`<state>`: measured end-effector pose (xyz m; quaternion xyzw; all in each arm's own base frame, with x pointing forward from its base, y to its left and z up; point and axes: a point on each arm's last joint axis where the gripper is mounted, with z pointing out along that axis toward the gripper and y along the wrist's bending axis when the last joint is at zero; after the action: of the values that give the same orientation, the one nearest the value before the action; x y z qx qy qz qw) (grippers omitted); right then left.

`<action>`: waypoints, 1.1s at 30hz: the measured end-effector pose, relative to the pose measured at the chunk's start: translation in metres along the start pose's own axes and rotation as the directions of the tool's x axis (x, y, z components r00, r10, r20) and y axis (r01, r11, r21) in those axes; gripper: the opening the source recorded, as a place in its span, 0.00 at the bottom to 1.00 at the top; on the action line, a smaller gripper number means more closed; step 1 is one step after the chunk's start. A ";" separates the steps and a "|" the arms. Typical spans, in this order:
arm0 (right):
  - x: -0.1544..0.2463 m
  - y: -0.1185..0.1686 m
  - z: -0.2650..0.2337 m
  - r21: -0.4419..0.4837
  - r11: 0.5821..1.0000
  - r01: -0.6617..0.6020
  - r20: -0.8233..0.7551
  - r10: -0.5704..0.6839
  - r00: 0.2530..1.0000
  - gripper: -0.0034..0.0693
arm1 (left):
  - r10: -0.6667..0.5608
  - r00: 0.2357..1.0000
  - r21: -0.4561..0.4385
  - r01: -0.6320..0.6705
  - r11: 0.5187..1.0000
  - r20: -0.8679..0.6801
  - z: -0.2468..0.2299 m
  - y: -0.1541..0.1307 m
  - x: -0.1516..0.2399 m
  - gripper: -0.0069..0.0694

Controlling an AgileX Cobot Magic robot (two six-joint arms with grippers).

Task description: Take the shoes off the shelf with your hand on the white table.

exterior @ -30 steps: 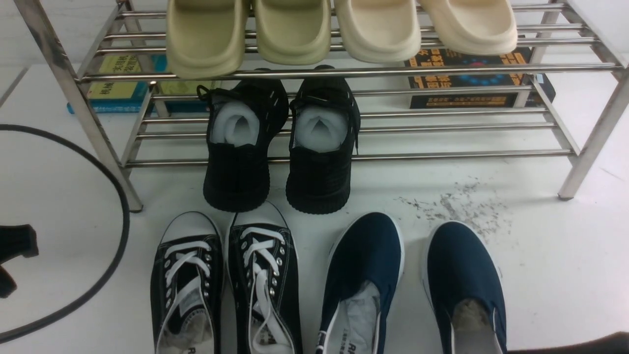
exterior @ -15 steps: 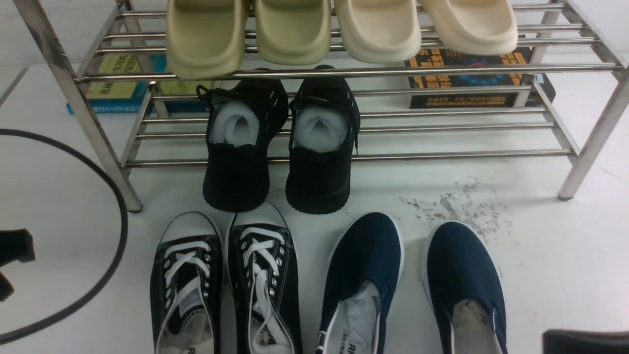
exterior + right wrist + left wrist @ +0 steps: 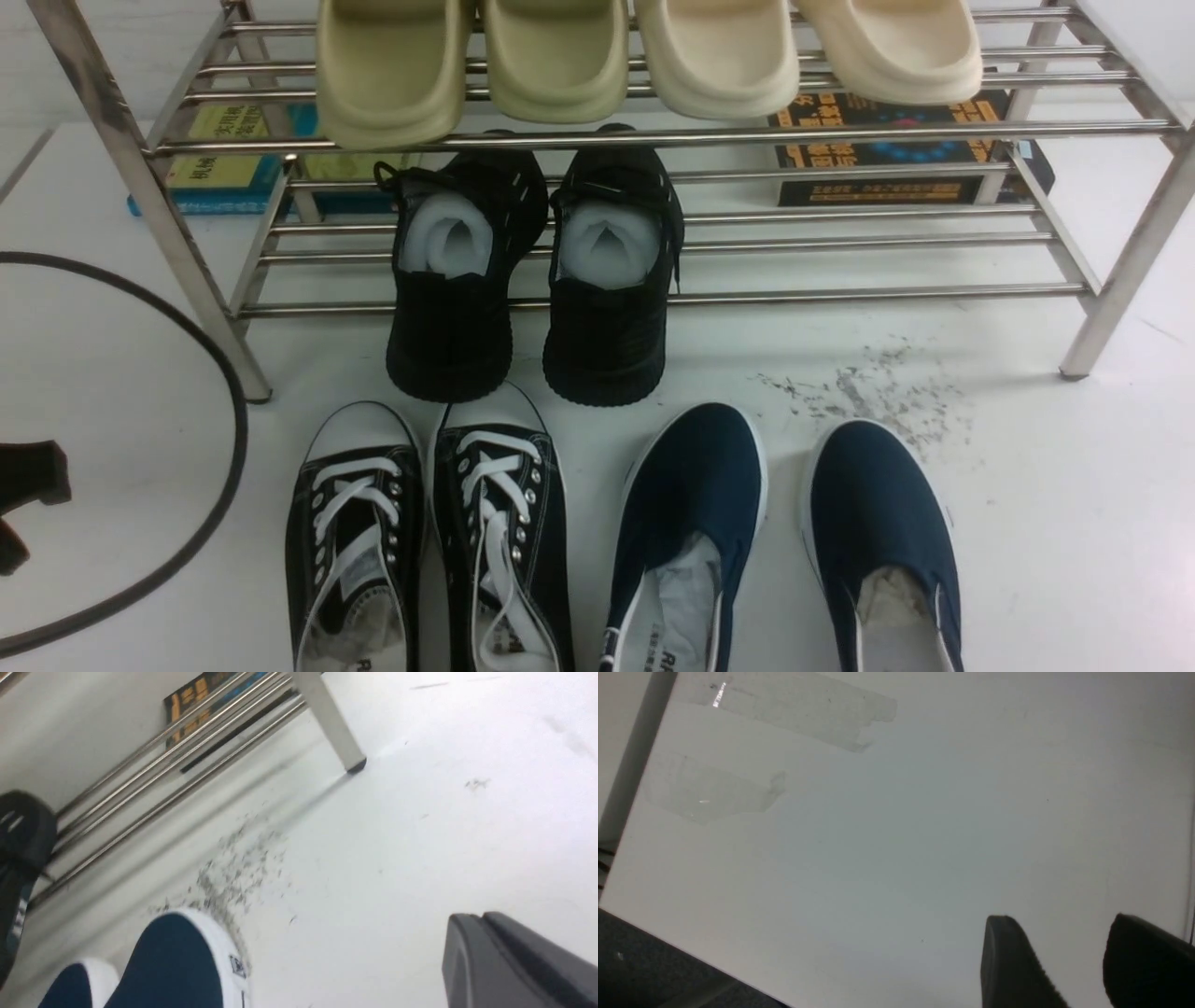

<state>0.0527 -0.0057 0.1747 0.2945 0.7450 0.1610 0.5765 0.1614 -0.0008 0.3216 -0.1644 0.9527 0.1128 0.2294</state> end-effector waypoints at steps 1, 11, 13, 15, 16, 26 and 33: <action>-0.001 -0.001 0.000 0.024 1.000 -0.019 0.015 0.019 1.000 0.10 | 0.005 1.000 -0.011 -0.005 1.000 0.010 0.000 0.001 -0.001 0.51; 0.001 0.000 -0.001 -0.006 1.000 0.021 -0.017 -0.022 1.000 0.13 | 0.027 0.999 -0.059 -0.025 0.998 0.044 0.000 0.005 -0.004 0.51; 0.002 0.002 -0.001 -0.032 0.999 0.032 -0.037 -0.033 0.999 0.13 | 0.028 0.999 -0.060 -0.025 0.998 0.044 0.000 0.005 -0.004 0.51; 0.004 0.004 -0.001 -0.083 0.995 0.049 -0.075 -0.055 0.996 0.13 | 0.028 0.999 -0.060 -0.025 0.998 0.044 0.000 0.005 -0.004 0.51; 0.005 0.006 -0.001 -0.112 0.992 0.058 -0.095 -0.069 0.993 0.13 | 0.028 0.999 -0.060 -0.025 0.998 0.046 0.000 0.005 -0.004 0.51; 0.008 0.009 -0.002 -0.174 0.982 0.075 -0.138 -0.100 0.985 0.15 | 0.031 0.998 -0.057 -0.028 0.998 0.059 0.000 0.005 -0.006 0.51; 0.008 0.009 -0.002 -0.174 0.982 0.075 -0.139 -0.100 0.985 0.16 | 0.030 0.998 -0.060 -0.027 0.998 0.053 0.000 0.005 -0.005 0.51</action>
<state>0.0517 0.0062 0.1742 0.1991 0.7814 0.2187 0.5494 0.1635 0.0053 0.3250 -0.1544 0.9447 0.1488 0.2483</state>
